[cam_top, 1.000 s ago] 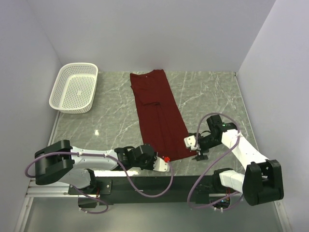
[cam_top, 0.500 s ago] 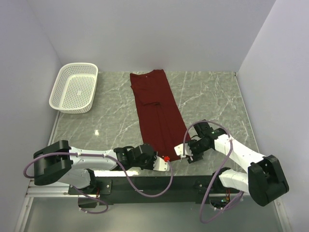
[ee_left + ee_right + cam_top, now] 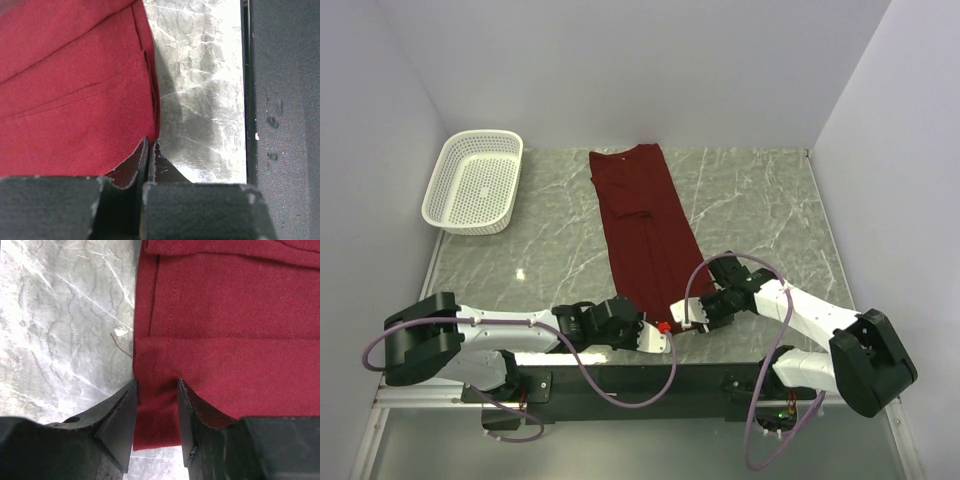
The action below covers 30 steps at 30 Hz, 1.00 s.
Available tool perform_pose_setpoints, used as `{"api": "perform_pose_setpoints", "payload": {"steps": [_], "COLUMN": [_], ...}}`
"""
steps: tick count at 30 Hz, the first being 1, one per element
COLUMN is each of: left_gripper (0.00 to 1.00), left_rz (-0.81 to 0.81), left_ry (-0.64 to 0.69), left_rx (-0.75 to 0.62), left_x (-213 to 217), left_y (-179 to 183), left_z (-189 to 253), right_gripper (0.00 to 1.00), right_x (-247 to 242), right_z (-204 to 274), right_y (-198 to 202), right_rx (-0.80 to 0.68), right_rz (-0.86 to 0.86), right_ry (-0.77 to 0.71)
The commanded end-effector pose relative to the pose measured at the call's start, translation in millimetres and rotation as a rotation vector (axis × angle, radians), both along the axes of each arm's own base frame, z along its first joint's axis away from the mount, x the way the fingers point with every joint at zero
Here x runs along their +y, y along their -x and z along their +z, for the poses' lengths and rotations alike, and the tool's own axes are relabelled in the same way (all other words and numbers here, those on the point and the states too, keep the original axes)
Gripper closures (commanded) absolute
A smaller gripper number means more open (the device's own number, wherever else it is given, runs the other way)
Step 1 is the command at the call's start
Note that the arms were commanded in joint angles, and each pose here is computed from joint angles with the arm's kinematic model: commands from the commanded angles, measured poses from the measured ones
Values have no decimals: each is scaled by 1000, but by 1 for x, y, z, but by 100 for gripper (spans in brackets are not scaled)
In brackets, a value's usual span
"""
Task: Fold and stack the t-shirts
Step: Fold the tshirt
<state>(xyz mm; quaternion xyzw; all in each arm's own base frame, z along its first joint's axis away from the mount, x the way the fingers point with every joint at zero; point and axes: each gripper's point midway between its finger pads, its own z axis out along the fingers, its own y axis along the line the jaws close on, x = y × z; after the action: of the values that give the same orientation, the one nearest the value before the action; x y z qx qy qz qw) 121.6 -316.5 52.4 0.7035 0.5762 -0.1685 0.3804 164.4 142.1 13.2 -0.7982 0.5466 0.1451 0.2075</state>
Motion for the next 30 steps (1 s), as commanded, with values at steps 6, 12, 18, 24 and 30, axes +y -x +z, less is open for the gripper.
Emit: {"api": "perform_pose_setpoints", "payload": {"steps": [6,12,18,24,30], "left_gripper": [100,100,100,100,100], "left_rz": [-4,0,2,-3,13], "left_ry": [42,49,69,134,202], "left_rx": [12,2,4,20,28], "left_x": [-4,-1,-1,-3,-2], "left_y": [3,3,3,0,-11], "left_z": [5,7,12,31,54], "right_gripper": [62,100,100,100,100], "right_x": [-2,-1,2,11,22], "right_z": [-15,-17,-9,24,64], "right_y": [3,1,4,21,13], "right_rx": [-29,-8,2,79,111], "right_rz": [-10,-47,-59,17,-7], "right_ry": [67,88,66,-27,-138]}}
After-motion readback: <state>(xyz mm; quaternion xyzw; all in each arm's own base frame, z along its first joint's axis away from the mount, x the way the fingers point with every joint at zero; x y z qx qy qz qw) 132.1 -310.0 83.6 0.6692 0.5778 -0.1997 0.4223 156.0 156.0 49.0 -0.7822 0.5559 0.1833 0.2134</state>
